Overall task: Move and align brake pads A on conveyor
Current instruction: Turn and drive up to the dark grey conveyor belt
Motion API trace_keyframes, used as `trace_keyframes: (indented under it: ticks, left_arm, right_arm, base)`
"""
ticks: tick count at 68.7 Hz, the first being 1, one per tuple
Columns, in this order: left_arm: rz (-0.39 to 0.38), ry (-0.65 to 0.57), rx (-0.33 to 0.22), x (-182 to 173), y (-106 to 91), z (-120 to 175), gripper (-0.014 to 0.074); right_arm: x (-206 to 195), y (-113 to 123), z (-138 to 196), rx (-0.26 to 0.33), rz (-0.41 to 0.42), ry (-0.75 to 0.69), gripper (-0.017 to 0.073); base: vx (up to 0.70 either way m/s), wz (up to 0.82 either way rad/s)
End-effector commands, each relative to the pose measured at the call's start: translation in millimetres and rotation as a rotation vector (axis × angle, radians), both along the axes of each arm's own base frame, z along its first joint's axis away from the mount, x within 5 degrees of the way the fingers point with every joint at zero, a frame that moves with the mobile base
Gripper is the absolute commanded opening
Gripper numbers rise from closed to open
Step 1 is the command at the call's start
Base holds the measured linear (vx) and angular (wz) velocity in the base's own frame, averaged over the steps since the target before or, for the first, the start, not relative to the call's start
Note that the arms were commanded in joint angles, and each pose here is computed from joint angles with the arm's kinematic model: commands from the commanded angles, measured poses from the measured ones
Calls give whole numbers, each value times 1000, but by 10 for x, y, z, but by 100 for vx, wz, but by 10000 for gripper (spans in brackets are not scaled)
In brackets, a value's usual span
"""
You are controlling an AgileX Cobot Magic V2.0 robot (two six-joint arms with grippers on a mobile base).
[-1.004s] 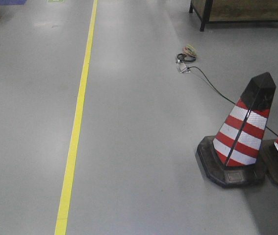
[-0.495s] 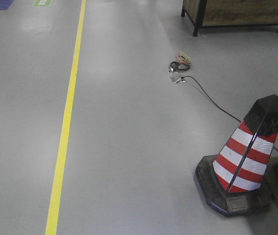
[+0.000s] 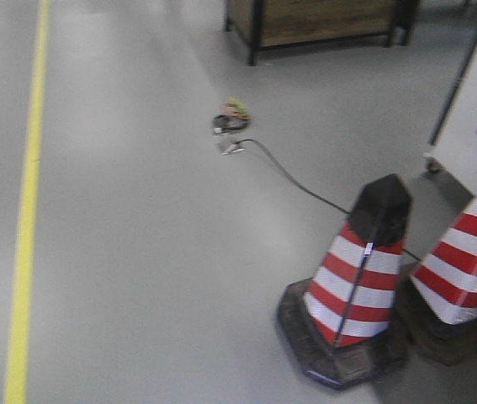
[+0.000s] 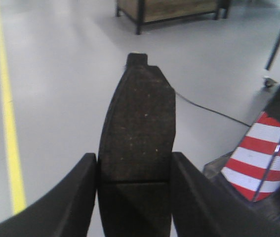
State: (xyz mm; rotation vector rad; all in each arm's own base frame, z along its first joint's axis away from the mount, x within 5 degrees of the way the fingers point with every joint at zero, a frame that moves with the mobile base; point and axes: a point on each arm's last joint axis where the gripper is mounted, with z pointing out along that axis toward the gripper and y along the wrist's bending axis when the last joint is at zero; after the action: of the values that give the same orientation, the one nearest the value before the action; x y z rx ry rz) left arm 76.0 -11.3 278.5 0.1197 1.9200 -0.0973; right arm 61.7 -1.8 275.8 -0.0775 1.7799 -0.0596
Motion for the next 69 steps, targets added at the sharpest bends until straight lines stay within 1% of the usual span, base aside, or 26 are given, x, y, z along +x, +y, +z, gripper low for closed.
trace_keyframes:
  ticks: [1,37,69]
  left_arm:
    - [19,-113,-31,29,9,167,108]
    - [19,-113,-31,29,9,167,108]
    - [19,-113,-31,29,9,167,108]
  right_arm:
    - [4,8,191,-16,12,-123,4]
    - [4,8,191,-16,12,-123,4]
    - [4,8,191,-16,12,-123,4]
  base:
    - [26,-73]
    - [23,-79]
    - [21,-68]
